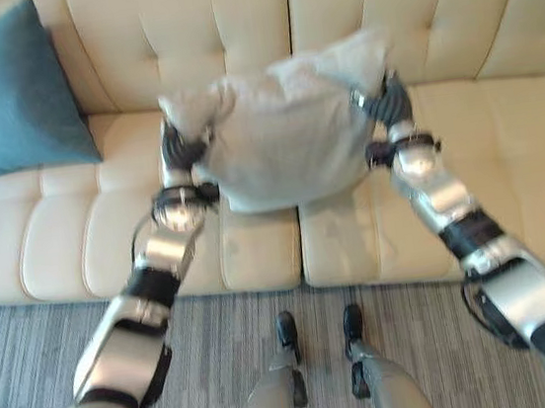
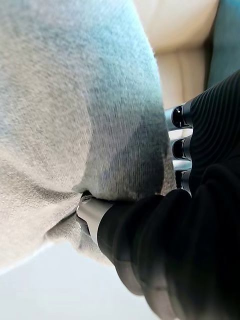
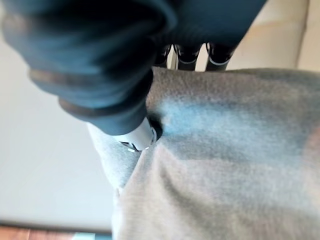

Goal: Pick up all the scattered cushions and arrange them neatly on the sofa.

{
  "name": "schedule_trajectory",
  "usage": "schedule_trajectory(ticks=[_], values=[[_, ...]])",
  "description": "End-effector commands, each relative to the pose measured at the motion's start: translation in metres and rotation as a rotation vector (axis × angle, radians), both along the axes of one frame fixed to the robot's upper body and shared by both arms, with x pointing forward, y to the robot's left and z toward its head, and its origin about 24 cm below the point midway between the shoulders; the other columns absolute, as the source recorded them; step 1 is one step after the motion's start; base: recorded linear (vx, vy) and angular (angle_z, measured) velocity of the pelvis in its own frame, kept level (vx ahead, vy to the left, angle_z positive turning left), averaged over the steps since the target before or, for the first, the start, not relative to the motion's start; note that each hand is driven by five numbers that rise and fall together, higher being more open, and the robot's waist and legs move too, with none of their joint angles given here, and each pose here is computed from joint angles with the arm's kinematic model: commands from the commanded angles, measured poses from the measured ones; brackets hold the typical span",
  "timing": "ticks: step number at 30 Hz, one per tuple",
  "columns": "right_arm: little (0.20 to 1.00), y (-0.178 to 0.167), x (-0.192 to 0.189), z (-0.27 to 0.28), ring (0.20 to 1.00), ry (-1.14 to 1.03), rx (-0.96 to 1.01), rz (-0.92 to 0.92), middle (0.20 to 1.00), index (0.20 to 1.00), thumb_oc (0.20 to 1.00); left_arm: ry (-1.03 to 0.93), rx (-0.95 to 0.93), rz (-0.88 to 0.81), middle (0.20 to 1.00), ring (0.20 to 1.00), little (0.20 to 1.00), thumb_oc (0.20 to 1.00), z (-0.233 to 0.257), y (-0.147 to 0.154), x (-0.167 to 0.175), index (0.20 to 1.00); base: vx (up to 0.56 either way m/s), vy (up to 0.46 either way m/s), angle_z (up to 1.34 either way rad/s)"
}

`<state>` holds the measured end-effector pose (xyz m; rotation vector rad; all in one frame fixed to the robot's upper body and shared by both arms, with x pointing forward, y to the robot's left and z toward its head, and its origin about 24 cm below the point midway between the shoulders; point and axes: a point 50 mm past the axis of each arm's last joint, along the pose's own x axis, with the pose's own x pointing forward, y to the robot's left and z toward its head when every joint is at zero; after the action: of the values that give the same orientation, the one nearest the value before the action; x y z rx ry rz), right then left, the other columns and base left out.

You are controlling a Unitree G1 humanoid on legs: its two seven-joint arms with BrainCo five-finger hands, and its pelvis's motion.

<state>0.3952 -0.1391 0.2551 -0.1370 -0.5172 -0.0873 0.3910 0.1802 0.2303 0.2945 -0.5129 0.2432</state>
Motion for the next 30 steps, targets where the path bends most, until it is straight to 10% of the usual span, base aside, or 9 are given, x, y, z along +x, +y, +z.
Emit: schedule_trajectory(ticks=[1, 2, 3, 4, 22, 30], values=[[0.200, 0.031, -0.017, 0.077, 0.200, -0.300, -0.026, 0.116, 0.200, 0.200, 0.200, -0.199, 0.027, -0.078, 0.573, 0.573, 0.573, 0.573, 0.064, -0.014, 0.000, 0.573, -0.01, -0.036, 0.08], [0.200, 0.016, -0.007, 0.082, 0.200, -0.254, -0.014, 0.045, 0.200, 0.200, 0.200, -0.170, 0.076, -0.015, 1.000, 1.000, 1.000, 1.000, 0.078, -0.002, 0.006, 1.000, 0.01, -0.012, 0.06], [0.893, 0.014, -0.006, 0.080, 0.893, -0.241, -0.007, 0.031, 0.893, 0.893, 0.893, -0.165, 0.075, 0.001, 1.000, 1.000, 1.000, 1.000, 0.081, 0.002, 0.007, 1.000, 0.03, -0.010, -0.03], [1.000, 0.007, -0.003, 0.082, 1.000, -0.223, -0.017, 0.000, 1.000, 1.000, 1.000, -0.141, 0.071, 0.024, 1.000, 1.000, 1.000, 1.000, 0.085, 0.010, 0.009, 1.000, 0.00, 0.000, 0.00], [1.000, -0.071, -0.004, 0.128, 1.000, -0.178, -0.037, -0.258, 1.000, 1.000, 1.000, -0.177, 0.016, 0.233, 1.000, 1.000, 1.000, 1.000, 0.136, 0.096, -0.014, 1.000, 0.02, -0.014, 0.00], [1.000, -0.097, -0.033, 0.061, 1.000, -0.216, -0.112, -0.184, 1.000, 1.000, 1.000, -0.172, 0.104, 0.123, 1.000, 1.000, 1.000, 1.000, 0.057, 0.103, -0.041, 1.000, 0.01, 0.002, -0.08]])
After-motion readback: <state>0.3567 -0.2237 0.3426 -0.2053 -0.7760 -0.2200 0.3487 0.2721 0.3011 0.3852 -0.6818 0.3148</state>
